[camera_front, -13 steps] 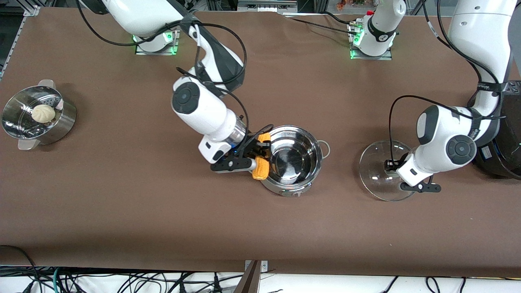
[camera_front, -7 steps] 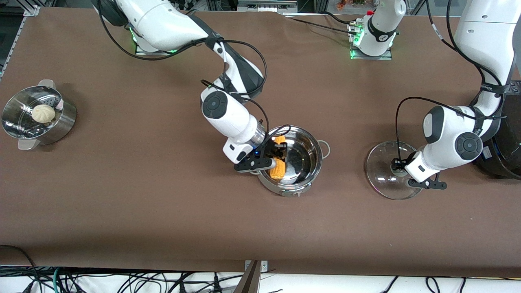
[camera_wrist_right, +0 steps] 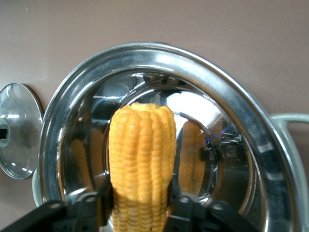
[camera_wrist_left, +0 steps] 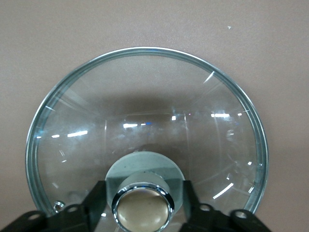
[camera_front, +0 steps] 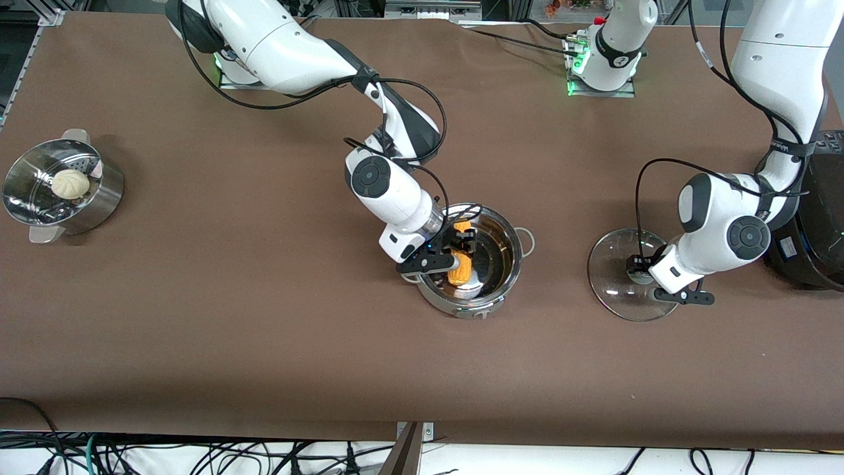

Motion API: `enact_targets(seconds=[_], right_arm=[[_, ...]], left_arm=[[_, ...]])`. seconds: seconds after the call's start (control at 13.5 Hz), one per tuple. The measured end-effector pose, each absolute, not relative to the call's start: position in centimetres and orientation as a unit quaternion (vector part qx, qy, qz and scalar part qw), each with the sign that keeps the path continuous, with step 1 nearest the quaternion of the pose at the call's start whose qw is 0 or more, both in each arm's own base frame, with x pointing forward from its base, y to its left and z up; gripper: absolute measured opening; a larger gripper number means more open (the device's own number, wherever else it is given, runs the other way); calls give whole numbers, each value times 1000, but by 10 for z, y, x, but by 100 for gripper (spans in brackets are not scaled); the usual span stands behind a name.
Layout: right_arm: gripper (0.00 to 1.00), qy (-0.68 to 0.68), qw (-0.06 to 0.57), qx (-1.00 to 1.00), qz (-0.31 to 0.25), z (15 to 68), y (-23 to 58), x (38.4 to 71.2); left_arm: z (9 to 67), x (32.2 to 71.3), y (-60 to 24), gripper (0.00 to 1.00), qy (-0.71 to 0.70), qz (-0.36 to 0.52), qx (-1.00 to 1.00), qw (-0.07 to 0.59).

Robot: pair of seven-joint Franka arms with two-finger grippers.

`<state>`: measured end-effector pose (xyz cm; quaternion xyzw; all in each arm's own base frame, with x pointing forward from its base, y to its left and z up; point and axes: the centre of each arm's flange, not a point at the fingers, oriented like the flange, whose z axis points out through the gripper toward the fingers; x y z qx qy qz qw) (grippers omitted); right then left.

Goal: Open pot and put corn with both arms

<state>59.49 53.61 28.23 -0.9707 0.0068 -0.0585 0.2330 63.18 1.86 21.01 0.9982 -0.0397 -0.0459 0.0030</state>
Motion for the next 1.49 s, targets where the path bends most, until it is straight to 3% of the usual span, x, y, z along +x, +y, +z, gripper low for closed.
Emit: enact_targets(seconds=[0.15,0.3,0.52,0.82,1.19,1.49], right_arm=[[78,7,234,-970,-60,284,536,596],[99,7,235,-970,-62,288,536,597],[100,-1,221,-973,-60,314,529,605],[100,2,160,-986,-53,402,458,635],[100,-63,49,-997,1,471,290,664],[100,-41,26,-998,46,492,132,684]], left_arm=[[215,634,19,97,-39,-41,998,2],[242,641,28,100,-32,-21,999,-2],[325,641,41,100,-22,-2,1000,-17],[452,614,54,100,21,28,999,2],[586,586,65,100,37,38,999,-6],[615,586,70,100,41,51,998,-6]])
